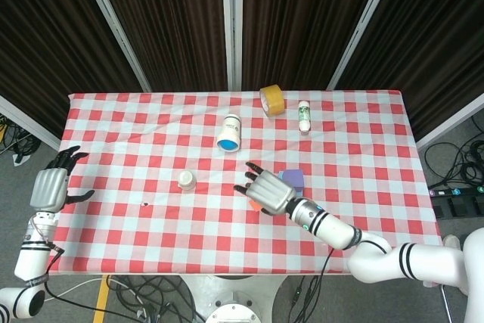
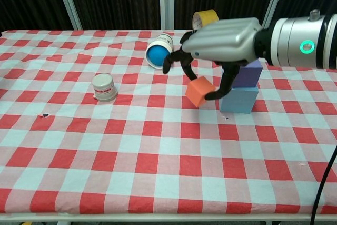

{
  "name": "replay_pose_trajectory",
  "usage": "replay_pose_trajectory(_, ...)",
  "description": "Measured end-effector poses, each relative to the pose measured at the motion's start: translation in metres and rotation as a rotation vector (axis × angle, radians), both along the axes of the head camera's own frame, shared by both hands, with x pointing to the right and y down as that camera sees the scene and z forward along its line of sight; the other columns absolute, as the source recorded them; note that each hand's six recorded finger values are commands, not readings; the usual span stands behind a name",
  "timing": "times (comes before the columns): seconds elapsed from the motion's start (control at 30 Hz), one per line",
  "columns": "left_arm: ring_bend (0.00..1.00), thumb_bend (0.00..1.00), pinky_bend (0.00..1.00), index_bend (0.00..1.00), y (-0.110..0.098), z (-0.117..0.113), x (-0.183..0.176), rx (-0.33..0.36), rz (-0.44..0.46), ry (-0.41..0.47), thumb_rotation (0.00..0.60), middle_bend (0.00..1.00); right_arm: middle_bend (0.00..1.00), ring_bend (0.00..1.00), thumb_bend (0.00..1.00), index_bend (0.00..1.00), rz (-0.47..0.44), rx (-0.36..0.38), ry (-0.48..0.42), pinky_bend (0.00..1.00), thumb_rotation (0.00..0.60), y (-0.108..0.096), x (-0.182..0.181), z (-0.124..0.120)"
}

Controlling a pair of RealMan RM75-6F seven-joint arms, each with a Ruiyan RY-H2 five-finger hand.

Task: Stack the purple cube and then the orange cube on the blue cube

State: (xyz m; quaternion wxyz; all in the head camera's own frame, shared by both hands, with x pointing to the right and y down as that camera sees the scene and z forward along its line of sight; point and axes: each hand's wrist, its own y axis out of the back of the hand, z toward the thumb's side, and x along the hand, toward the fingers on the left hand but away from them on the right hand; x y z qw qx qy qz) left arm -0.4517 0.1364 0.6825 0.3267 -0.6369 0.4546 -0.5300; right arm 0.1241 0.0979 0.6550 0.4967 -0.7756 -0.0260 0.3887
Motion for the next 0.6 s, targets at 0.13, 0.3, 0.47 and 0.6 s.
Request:
replay_pose_trajectory(0.13,0.16,0.11,0.29,0.28,0.000,0.000,0.000,-0.001,0.000,0.002,0.600,0.24,0.53,0.19,0.19,0.20,0.087,0.011,-0.010,0.00,0.600,-0.022,-0.005,-0.016)
replay_pose_trajectory(0.3,0.16,0.11,0.29,0.28,0.000,0.000,0.000,-0.004,-0.001,0.005,0.600,0.24,0.53,0.20,0.19,0.21,0.180,0.042,0.013,0.00,0.600,-0.047,-0.008,-0.038)
replay_pose_trajectory(0.47,0.16,0.11,0.29,0.28,0.001,0.001,0.001,-0.007,0.002,0.010,0.600,0.24,0.53,0.21,0.19,0.21,0.265,0.067,0.070,0.00,0.600,-0.063,-0.006,-0.056)
replay_pose_trajectory(0.6,0.16,0.11,0.29,0.28,0.000,0.000,0.001,-0.004,-0.001,0.014,0.600,0.24,0.53,0.21,0.20,0.21,0.328,0.077,0.146,0.00,0.600,-0.070,0.003,-0.064)
